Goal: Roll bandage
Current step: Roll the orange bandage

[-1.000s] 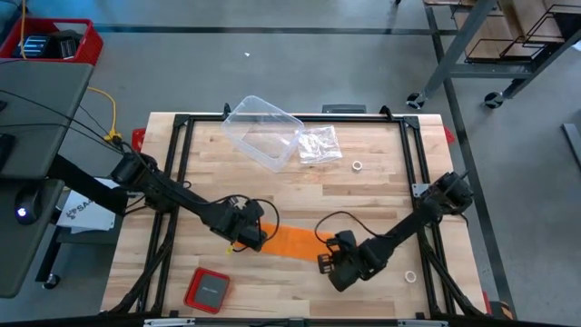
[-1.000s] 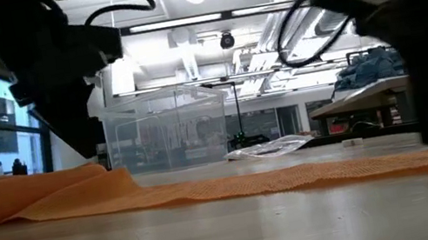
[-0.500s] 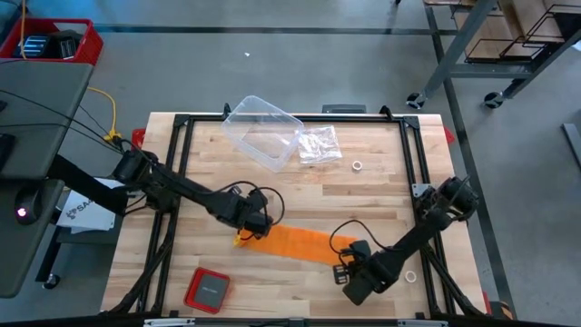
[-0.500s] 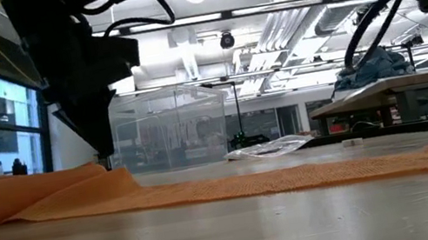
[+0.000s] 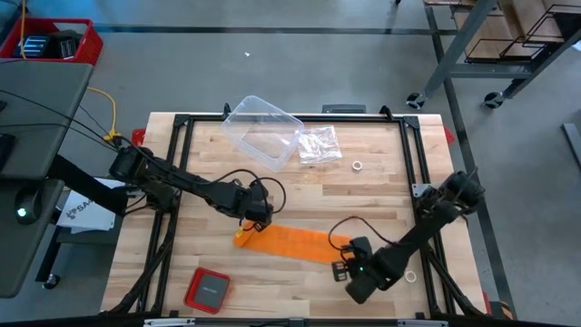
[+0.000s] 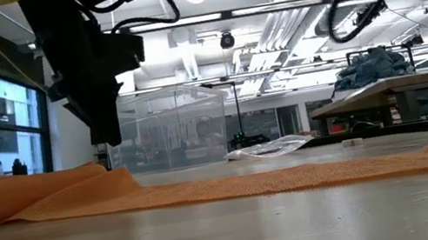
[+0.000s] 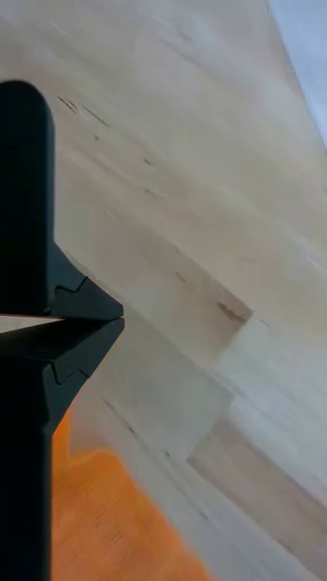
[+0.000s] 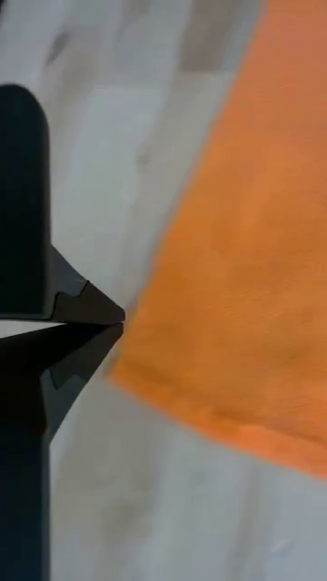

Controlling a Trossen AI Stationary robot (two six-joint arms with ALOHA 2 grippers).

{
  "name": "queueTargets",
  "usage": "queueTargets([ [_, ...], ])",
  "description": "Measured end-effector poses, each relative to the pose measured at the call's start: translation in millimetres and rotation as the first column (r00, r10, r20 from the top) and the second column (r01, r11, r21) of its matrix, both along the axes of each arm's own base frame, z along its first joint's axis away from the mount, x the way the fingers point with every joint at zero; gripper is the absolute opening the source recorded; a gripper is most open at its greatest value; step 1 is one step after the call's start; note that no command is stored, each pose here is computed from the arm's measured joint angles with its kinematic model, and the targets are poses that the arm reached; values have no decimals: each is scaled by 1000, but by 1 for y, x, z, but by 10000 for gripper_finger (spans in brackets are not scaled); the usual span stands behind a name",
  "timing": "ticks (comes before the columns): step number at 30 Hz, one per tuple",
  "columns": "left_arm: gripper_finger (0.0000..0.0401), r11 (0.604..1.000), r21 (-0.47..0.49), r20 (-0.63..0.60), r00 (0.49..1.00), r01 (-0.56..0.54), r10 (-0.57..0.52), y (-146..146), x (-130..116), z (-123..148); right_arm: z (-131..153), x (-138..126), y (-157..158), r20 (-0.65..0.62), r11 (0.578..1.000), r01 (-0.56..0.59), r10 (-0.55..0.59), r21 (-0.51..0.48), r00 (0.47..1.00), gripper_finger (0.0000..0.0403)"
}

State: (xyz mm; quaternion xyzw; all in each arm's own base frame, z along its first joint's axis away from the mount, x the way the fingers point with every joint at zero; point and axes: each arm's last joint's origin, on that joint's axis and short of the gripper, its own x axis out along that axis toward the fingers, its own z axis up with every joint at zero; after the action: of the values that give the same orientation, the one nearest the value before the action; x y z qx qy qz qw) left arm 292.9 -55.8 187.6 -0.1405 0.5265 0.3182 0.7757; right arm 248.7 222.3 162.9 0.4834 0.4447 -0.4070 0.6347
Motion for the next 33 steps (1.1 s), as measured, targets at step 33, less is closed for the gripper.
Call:
queueTargets([
  [33,0,986,-85,-32,990,-142,139,11,-3,-1,-27,-22,-9,-115,995,-20,31,95,993,0],
])
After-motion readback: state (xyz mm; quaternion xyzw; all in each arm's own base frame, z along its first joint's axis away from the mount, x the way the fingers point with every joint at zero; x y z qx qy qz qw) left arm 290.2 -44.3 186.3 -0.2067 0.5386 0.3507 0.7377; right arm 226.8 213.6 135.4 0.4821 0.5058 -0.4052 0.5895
